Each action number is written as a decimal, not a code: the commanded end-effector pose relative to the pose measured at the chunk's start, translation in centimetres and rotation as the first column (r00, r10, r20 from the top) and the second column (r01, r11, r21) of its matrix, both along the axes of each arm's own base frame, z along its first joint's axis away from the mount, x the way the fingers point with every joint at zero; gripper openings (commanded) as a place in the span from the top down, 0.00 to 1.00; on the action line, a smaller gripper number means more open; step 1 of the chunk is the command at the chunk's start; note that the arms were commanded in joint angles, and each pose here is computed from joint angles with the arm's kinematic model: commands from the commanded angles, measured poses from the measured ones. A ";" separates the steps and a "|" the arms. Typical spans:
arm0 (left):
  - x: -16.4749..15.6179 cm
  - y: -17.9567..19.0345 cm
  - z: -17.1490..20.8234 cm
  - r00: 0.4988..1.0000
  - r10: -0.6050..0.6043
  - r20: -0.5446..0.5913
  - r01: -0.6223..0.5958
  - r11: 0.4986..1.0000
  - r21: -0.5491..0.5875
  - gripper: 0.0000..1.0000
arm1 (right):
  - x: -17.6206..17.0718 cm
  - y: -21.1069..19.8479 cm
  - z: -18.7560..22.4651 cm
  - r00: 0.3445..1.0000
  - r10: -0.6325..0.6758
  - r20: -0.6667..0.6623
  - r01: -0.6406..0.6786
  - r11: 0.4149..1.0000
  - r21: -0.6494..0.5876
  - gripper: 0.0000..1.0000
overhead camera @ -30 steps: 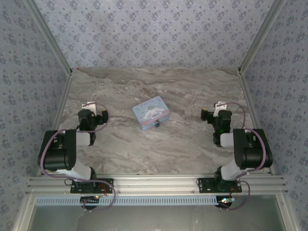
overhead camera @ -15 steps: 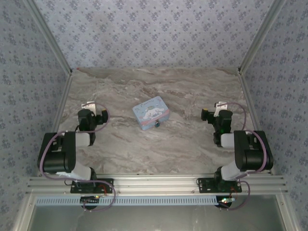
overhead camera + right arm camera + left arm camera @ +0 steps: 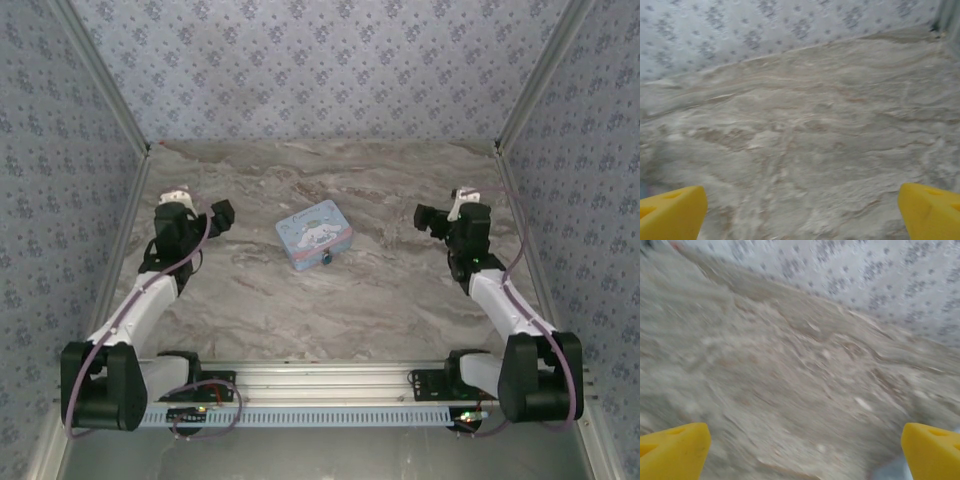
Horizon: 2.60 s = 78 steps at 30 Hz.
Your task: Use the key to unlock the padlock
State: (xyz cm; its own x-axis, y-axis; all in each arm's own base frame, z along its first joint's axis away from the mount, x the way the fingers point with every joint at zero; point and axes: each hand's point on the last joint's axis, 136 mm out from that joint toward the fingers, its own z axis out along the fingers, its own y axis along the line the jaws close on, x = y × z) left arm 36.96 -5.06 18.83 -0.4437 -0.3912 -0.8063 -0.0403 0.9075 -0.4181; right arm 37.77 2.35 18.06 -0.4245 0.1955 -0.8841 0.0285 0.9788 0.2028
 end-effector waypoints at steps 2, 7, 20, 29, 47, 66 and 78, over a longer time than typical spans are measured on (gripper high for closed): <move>-2.7 -5.3 -1.4 0.980 -0.098 -0.171 0.057 0.971 -0.231 0.02 | -2.9 4.3 -3.2 0.958 0.112 -0.266 -0.076 0.987 0.143 0.04; -4.1 -10.4 -1.2 0.955 -0.214 -0.205 0.153 0.948 -0.278 0.02 | -3.3 7.6 -5.8 0.897 0.196 -0.395 -0.115 0.969 0.219 0.14; -5.0 -13.6 -2.3 0.933 -0.273 -0.235 0.207 0.941 -0.268 0.02 | -1.2 9.4 -11.4 0.795 0.224 -0.563 -0.110 0.967 0.229 0.46; -5.1 -13.1 -2.4 0.938 -0.251 -0.241 0.192 0.951 -0.242 0.02 | -0.4 9.7 -13.6 0.762 0.220 -0.608 -0.099 0.969 0.226 0.57; -5.3 -12.6 -2.7 0.938 -0.238 -0.252 0.185 0.958 -0.217 0.02 | 0.8 10.1 -15.2 0.738 0.208 -0.642 -0.096 0.974 0.206 0.68; -5.5 -12.4 -2.9 0.938 -0.230 -0.260 0.177 0.961 -0.210 0.02 | -1.0 10.5 -17.8 0.674 0.191 -0.714 -0.106 0.981 0.163 0.83; -5.8 -12.7 -2.4 0.940 -0.234 -0.250 0.169 0.952 -0.257 0.02 | -1.4 11.7 -13.8 0.750 0.260 -0.608 -0.103 0.954 0.281 1.00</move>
